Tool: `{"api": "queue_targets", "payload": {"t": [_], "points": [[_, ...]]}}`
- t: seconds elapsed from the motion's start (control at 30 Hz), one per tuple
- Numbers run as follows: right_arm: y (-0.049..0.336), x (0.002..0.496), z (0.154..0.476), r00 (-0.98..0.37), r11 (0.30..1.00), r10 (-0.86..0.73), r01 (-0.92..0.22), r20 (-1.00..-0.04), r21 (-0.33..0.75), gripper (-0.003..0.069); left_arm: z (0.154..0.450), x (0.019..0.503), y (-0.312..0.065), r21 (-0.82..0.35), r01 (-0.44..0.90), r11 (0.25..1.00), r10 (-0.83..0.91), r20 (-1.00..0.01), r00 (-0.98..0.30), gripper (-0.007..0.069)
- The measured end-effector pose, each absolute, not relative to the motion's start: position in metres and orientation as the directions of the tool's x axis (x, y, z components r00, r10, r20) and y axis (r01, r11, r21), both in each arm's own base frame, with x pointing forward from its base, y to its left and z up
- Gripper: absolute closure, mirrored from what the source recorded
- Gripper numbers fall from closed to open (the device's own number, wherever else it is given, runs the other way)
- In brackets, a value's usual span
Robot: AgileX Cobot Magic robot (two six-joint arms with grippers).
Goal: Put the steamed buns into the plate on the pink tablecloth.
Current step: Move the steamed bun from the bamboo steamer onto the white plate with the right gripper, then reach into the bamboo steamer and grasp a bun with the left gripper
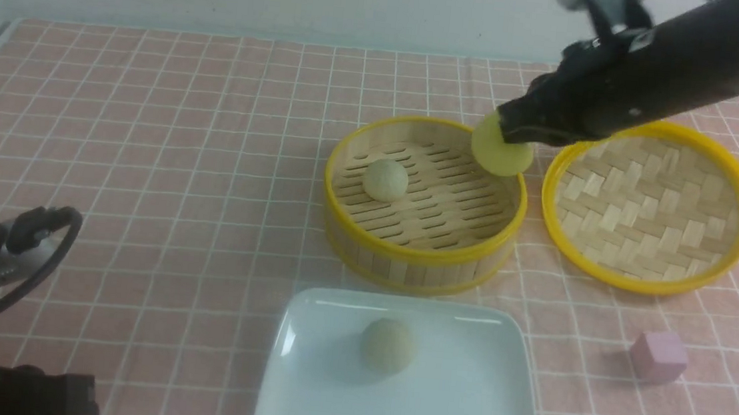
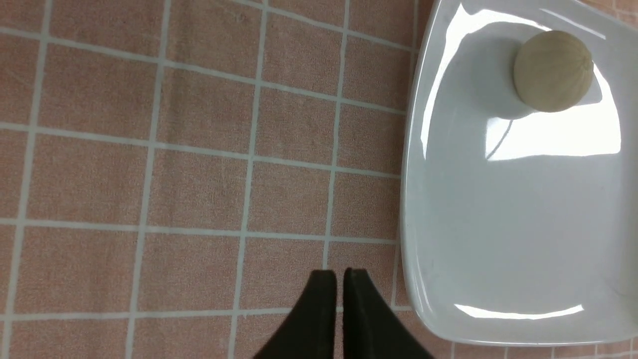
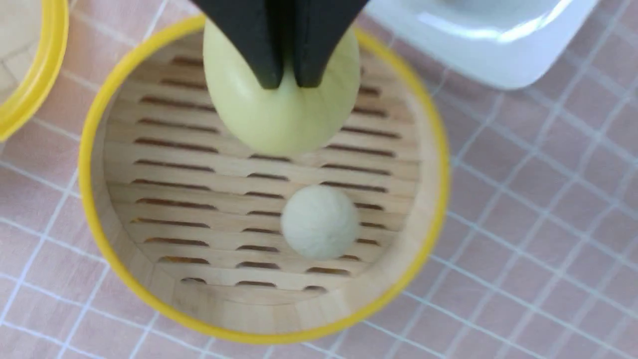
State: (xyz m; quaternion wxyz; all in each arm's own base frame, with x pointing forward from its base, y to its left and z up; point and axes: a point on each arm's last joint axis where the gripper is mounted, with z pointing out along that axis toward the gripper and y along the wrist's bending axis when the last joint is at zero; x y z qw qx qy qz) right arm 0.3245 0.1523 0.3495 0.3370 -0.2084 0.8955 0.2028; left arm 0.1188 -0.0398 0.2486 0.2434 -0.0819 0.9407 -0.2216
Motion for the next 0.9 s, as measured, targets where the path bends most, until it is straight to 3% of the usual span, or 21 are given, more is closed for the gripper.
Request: {"api": "queue_targets", "payload": {"t": [0.1, 0.2, 0.27, 0.4, 0.47, 0.53, 0.67, 0.73, 0.77, 0.83, 0.9], "points": [[0.151, 0.285, 0.353, -0.733, 0.806, -0.285, -0.532, -0.617, 0.259, 0.065, 0.249, 0.119, -0.04, -0.457, -0.046, 0.888, -0.262, -0.422, -0.868, 0.057], [0.156, 0.259, 0.326, -0.777, 0.788, -0.352, -0.547, -0.521, 0.284, 0.065, 0.249, 0.119, -0.04, -0.457, -0.046, 0.888, -0.262, -0.422, -0.868, 0.0567], [0.166, 0.239, 0.28, -0.809, 0.78, -0.411, -0.551, -0.421, 0.296, 0.0645, 0.249, 0.119, -0.04, -0.457, -0.046, 0.888, -0.262, -0.423, -0.867, 0.0563], [0.179, 0.227, 0.223, -0.815, 0.795, -0.423, -0.543, -0.396, 0.269, 0.0612, 0.249, 0.119, -0.04, -0.457, -0.046, 0.888, -0.262, -0.423, -0.867, 0.0555], [0.181, 0.226, 0.212, -0.816, 0.8, -0.421, -0.54, -0.395, 0.262, 0.0587, 0.249, 0.119, -0.04, -0.457, -0.046, 0.888, -0.262, -0.423, -0.867, 0.0552], [0.184, 0.23, 0.198, -0.818, 0.811, -0.41, -0.529, -0.404, 0.25, 0.0495, 0.249, 0.119, -0.04, -0.457, -0.046, 0.888, -0.262, -0.422, -0.868, 0.0549], [0.184, 0.237, 0.203, -0.812, 0.816, -0.39, -0.524, -0.435, 0.246, 0.03, 0.249, 0.119, -0.04, -0.457, -0.046, 0.888, -0.263, -0.423, -0.867, 0.054], [0.182, 0.24, 0.211, -0.811, 0.814, -0.391, -0.525, -0.435, 0.248, 0.0258, 0.249, 0.119, -0.04, -0.457, -0.046, 0.888, -0.263, -0.423, -0.867, 0.0539], [0.175, 0.243, 0.231, -0.809, 0.81, -0.395, -0.53, -0.435, 0.252, 0.0211, 0.249, 0.119, -0.04, -0.457, -0.046, 0.888, -0.264, -0.425, -0.866, 0.0539], [0.167, 0.245, 0.252, -0.804, 0.807, -0.398, -0.536, -0.442, 0.248, 0.0209, 0.249, 0.119, -0.04, -0.457, -0.046, 0.888, -0.265, -0.429, -0.864, 0.0539], [0.142, 0.239, 0.292, -0.796, 0.813, -0.404, -0.539, -0.451, 0.222, 0.0272, 0.25, 0.121, -0.039, -0.456, -0.043, 0.889, -0.269, -0.445, -0.854, 0.0537]]}}
